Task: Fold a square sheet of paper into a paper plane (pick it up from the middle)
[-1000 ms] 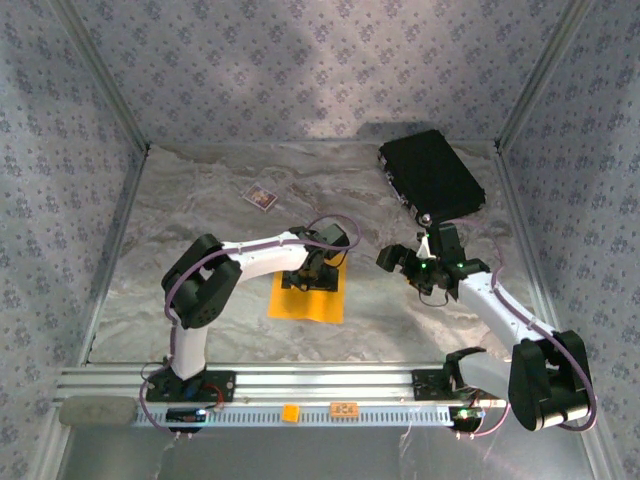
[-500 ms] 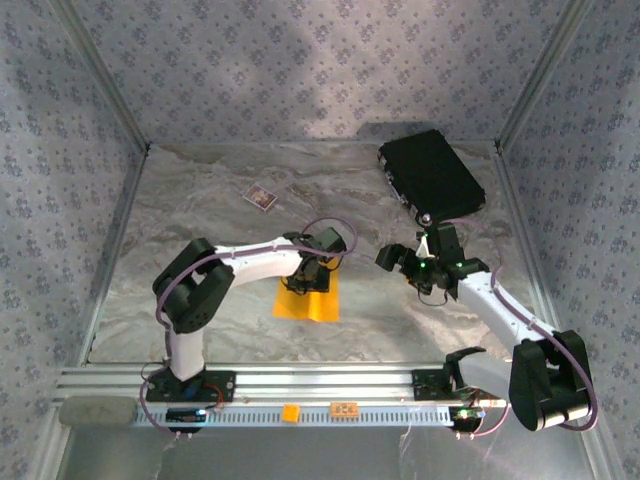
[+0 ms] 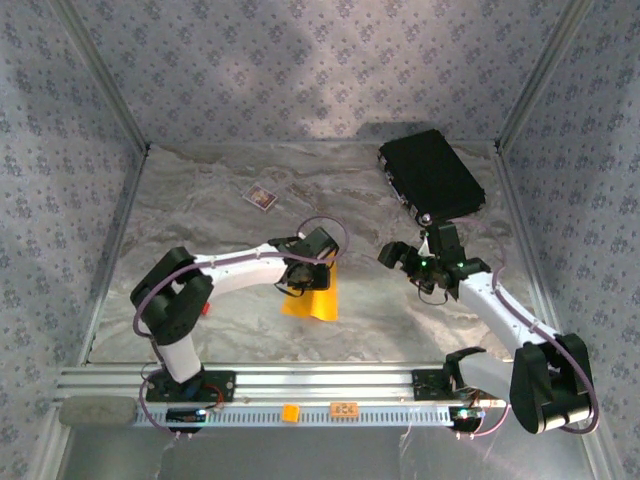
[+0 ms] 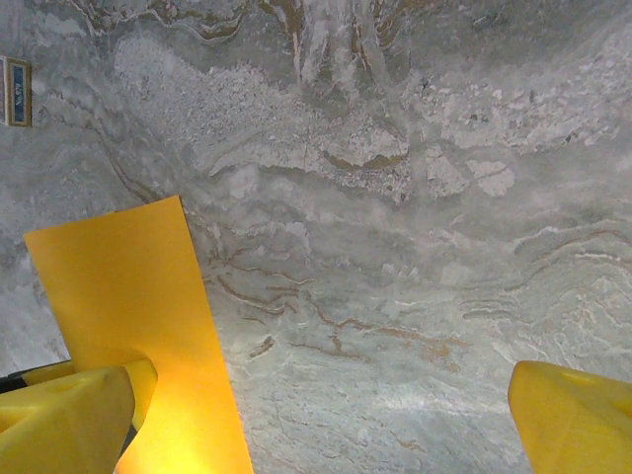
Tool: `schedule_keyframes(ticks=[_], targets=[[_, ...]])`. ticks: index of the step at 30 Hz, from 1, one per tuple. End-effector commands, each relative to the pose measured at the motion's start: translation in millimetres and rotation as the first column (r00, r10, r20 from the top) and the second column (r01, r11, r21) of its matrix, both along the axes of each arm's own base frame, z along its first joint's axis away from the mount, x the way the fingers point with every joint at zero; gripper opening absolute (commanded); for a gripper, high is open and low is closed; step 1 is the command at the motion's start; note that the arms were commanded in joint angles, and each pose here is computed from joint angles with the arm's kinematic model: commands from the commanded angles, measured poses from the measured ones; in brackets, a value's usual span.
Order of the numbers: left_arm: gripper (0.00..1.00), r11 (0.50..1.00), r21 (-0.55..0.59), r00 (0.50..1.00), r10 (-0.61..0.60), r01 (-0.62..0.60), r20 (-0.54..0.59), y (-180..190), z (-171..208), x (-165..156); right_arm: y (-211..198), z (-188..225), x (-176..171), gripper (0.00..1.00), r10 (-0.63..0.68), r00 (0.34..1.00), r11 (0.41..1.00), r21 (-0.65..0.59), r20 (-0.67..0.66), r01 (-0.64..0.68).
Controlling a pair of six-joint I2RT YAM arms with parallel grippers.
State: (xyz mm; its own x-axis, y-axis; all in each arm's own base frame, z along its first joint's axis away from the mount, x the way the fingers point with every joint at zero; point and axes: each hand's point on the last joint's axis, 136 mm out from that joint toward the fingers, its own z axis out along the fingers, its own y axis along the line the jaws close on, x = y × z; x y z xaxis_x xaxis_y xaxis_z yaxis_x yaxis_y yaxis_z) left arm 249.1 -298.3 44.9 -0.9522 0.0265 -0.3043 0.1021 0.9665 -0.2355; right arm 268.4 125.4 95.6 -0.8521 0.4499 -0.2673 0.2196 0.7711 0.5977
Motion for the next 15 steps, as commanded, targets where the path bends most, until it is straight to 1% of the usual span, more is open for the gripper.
schedule_keyframes(ticks=[1, 11, 15], targets=[[0.42, 0.992, -0.123, 1.0, 0.008, -0.005, 0.02, -11.4, 18.1, 4.4, -2.3, 9.7, 0.5, 0.99, -0.026, 1.0, 1.0, -0.004, 0.013, 0.026], [0.41, 0.952, -0.304, 0.999, 0.035, -0.031, 0.009, -18.2, 38.4, 10.4, -2.9, 11.8, 0.2, 0.99, -0.034, 0.999, 0.999, 0.004, 0.026, 0.034], [0.41, 0.921, -0.388, 1.0, 0.025, -0.02, 0.008, -27.1, 49.2, 10.9, -3.2, 12.6, 0.5, 0.99, -0.039, 0.999, 0.999, 0.009, 0.03, 0.039]])
